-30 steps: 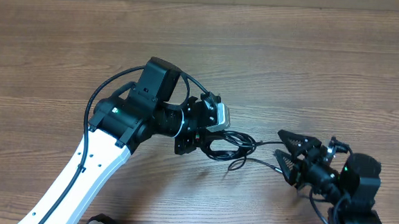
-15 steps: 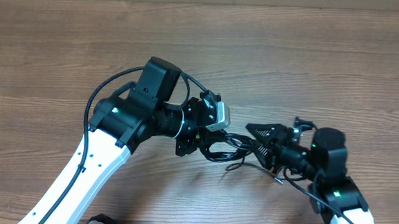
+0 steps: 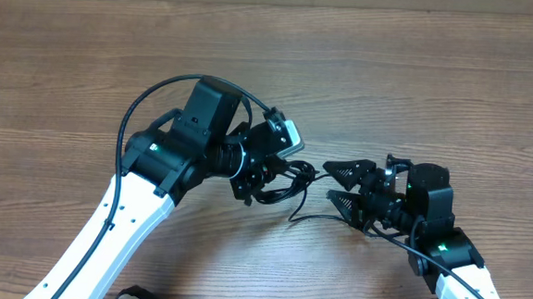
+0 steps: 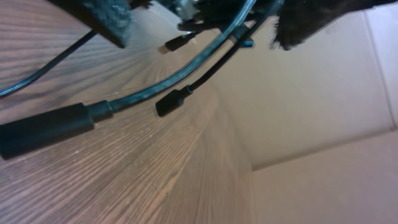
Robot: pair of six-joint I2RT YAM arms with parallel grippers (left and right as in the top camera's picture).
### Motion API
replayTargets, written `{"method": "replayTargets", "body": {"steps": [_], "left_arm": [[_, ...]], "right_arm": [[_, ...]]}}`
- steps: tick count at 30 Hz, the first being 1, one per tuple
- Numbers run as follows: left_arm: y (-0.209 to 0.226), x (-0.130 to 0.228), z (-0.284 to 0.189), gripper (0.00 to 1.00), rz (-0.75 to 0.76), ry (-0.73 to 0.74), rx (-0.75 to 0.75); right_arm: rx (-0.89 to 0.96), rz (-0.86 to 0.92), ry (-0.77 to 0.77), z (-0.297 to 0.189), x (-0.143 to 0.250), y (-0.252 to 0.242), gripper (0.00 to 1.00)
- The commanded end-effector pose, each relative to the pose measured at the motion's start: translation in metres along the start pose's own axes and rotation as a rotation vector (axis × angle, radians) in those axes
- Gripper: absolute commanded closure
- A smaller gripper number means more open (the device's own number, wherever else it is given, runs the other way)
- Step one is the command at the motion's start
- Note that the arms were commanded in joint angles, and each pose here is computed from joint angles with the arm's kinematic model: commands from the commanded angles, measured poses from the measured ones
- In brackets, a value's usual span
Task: Untangle cables
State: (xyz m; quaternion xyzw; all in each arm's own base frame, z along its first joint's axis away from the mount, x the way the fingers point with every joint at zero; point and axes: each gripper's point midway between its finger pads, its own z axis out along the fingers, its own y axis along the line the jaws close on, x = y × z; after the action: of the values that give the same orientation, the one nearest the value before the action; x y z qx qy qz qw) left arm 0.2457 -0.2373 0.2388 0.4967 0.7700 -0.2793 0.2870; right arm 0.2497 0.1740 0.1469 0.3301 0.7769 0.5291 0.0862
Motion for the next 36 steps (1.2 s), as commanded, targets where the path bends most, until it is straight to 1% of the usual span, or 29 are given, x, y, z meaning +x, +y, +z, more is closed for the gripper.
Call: {"method": "replayTargets", "body": {"steps": [1, 2, 3, 5, 8, 11, 13, 19, 21, 24, 25, 27, 31, 32, 33, 36], "left_arm": [[0.003, -0.015, -0.009, 0.96, -0.032, -0.053, -0.039], [0.004, -0.018, -0.009, 0.96, -0.037, -0.064, -0.042], [0.000, -0.026, -0.010, 0.96, -0.033, -0.100, -0.013], [-0.010, -0.036, -0.011, 0.96, -0.012, -0.149, 0.049], [-0.023, -0.048, -0.015, 0.96, 0.015, -0.209, 0.130], [-0.032, -0.051, -0.017, 0.96, 0.019, -0.229, 0.184], [-0.037, -0.053, -0.018, 0.96, 0.009, -0.236, 0.213], [-0.039, -0.053, -0.018, 0.96, 0.009, -0.240, 0.224], [-0.039, -0.053, -0.019, 0.96, 0.008, -0.241, 0.229], [-0.040, -0.054, -0.019, 0.96, 0.003, -0.242, 0.232], [-0.040, -0.053, -0.019, 0.96, 0.002, -0.242, 0.232], [-0.040, -0.054, -0.019, 0.96, 0.003, -0.242, 0.231], [-0.039, -0.054, -0.019, 0.96, 0.006, -0.244, 0.230], [-0.039, -0.054, -0.019, 0.96, 0.006, -0.244, 0.230], [-0.039, -0.054, -0.019, 0.96, 0.006, -0.244, 0.230], [-0.040, -0.054, -0.019, 0.96, 0.005, -0.244, 0.231]], "right_arm": [[-0.008, -0.027, -0.035, -0.001, -0.007, 0.004, 0.09], [-0.009, 0.003, -0.037, -0.001, -0.007, 0.004, 0.07], [-0.009, 0.099, -0.034, -0.002, -0.007, 0.003, 0.04], [-0.010, 0.177, -0.031, -0.002, -0.006, 0.003, 0.01], [-0.010, 0.236, -0.054, -0.002, -0.011, 0.003, 0.00], [-0.014, 0.305, -0.110, -0.001, -0.021, 0.002, 0.03], [-0.033, 0.340, -0.111, 0.000, -0.023, 0.006, 0.03], [-0.053, 0.451, -0.103, 0.001, -0.023, 0.009, 0.01], [-0.067, 0.447, -0.102, 0.001, -0.024, 0.013, 0.09], [-0.099, 0.419, -0.068, 0.001, -0.020, 0.023, 0.27], [-0.107, 0.412, -0.055, 0.001, -0.018, 0.026, 0.30], [-0.120, 0.395, -0.008, 0.000, -0.010, 0.031, 0.32], [-0.116, 0.393, 0.011, 0.000, -0.007, 0.031, 0.32], [-0.117, 0.394, 0.007, 0.000, -0.008, 0.031, 0.36], [-0.119, 0.394, 0.000, 0.000, -0.009, 0.031, 0.43], [-0.129, 0.388, -0.016, 0.000, -0.012, 0.033, 0.66]]}}
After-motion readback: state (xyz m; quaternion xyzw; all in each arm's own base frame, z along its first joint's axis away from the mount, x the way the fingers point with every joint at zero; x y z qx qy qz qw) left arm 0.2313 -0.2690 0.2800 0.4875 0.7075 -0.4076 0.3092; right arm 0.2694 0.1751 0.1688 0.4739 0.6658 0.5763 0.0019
